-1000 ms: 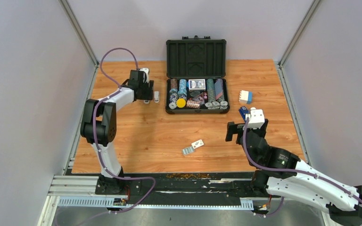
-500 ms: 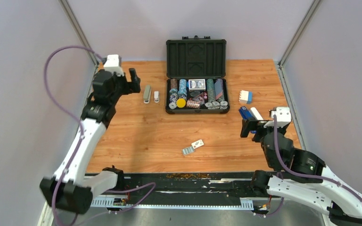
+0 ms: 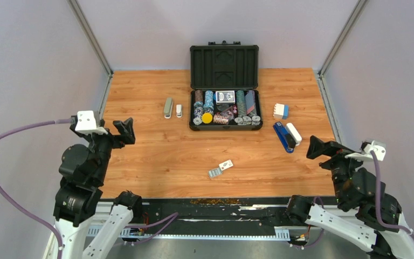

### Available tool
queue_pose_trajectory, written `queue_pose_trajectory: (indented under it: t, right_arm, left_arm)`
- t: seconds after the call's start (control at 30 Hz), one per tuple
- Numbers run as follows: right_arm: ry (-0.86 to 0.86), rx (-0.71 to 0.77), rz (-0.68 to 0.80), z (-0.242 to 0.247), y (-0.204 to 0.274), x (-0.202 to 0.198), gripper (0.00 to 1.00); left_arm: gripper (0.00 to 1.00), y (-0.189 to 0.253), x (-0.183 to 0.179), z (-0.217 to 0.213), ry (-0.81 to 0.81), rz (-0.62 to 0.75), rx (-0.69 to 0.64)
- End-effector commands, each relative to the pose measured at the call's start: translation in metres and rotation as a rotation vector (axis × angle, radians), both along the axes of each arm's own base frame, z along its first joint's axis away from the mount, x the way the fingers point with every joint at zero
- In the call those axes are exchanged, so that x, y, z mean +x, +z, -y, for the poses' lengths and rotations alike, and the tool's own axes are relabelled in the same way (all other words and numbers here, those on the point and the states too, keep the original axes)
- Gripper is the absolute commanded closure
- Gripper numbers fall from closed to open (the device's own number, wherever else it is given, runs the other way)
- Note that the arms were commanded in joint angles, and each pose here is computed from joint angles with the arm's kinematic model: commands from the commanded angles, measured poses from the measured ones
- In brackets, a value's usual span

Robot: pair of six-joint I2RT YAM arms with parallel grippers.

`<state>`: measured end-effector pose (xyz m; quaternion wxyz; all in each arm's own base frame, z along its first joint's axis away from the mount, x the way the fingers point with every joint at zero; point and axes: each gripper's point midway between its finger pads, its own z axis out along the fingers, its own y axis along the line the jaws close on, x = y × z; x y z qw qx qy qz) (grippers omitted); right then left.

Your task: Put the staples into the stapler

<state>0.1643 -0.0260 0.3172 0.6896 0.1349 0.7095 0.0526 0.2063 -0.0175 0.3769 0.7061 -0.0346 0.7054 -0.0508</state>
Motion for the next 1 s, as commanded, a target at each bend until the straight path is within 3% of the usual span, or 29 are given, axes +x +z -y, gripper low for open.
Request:
queue_pose_trajectory:
  t: [0.0,0.43,0.97]
  right_arm:
    - [-0.007,0.055,0.053,0.012,0.000,-0.005,0.00]
    - [0.050,0.039,0.059,-0.003,-0.009,-0.002,0.00]
    - [0.034,0.003,0.058,-0.005,-0.009,0.001,0.00]
  left_arm:
    - [0.00,-0.025,-0.012,-0.019,0.087,-0.049,0.043]
    - [0.00,-0.093,-0.008,0.004,-0.016,-0.079,-0.025]
    - [0.00,-0.101,-0.008,0.018,-0.096,-0.085,-0.005]
